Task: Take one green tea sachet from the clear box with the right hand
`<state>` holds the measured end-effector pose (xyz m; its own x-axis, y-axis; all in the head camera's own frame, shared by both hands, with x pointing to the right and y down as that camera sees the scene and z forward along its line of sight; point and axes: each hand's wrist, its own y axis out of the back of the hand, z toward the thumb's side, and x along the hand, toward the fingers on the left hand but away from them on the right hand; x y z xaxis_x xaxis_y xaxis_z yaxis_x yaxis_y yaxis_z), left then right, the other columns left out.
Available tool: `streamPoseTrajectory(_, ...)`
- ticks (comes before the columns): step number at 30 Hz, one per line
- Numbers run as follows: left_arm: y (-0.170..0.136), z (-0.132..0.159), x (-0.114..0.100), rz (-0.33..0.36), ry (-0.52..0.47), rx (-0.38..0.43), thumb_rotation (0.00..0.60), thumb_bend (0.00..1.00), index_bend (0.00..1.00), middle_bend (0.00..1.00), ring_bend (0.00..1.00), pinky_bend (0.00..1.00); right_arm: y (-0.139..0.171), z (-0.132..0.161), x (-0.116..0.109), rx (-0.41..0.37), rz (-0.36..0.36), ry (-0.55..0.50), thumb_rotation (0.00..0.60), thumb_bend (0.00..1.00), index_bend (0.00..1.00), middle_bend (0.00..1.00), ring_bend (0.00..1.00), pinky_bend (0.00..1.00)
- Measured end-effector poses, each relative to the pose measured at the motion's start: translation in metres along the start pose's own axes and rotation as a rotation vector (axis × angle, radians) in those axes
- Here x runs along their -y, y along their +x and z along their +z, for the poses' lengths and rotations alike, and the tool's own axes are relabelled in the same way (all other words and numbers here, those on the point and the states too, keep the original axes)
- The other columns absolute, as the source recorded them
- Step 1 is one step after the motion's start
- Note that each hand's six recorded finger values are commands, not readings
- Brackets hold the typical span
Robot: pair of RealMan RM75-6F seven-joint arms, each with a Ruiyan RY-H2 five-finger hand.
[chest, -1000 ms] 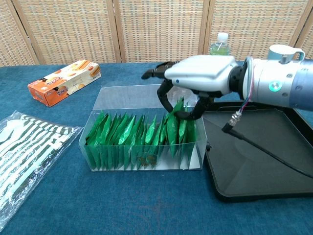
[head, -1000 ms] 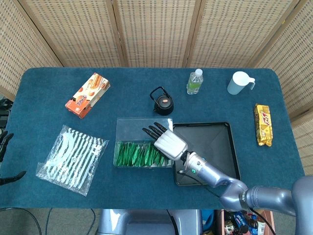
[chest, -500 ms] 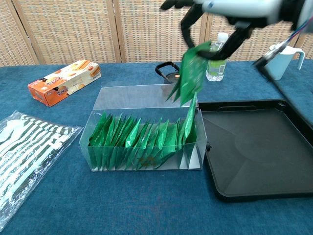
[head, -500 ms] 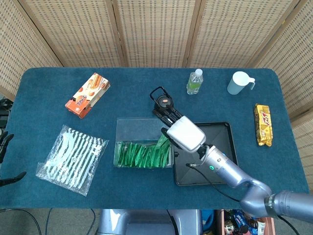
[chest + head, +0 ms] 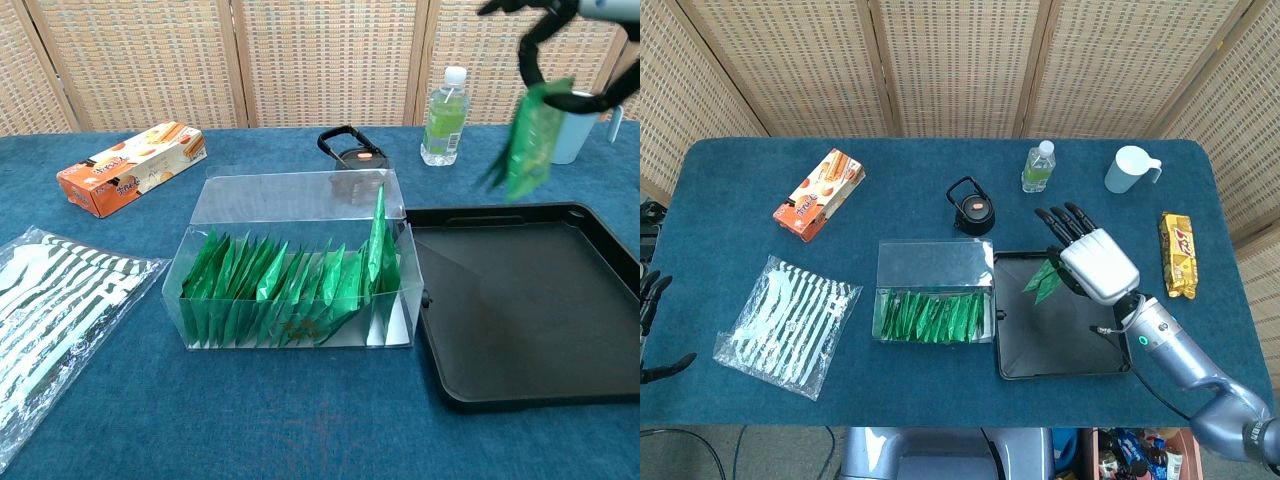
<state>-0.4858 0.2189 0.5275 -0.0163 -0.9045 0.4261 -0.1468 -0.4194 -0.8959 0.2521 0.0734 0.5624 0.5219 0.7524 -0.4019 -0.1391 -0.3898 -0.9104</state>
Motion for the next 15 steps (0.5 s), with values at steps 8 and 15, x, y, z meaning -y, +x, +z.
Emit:
streamPoseTrajectory(8, 0.000, 0.001, 0.002, -0.004, 0.008, -0.003, 0.600, 0.07, 0.00, 0.00, 0.00, 0.00, 0.022, -0.022, 0.052, 0.025, 0.096, -0.009, 0.600, 0.63, 0.61, 0.07, 0.00, 0.07)
streamPoseTrajectory(15, 0.001, 0.002, 0.004, -0.006, 0.012, -0.003, 0.600, 0.07, 0.00, 0.00, 0.00, 0.00, 0.032, -0.023, 0.063, 0.005, 0.105, 0.009, 0.600, 0.10, 0.01, 0.00, 0.00, 0.07)
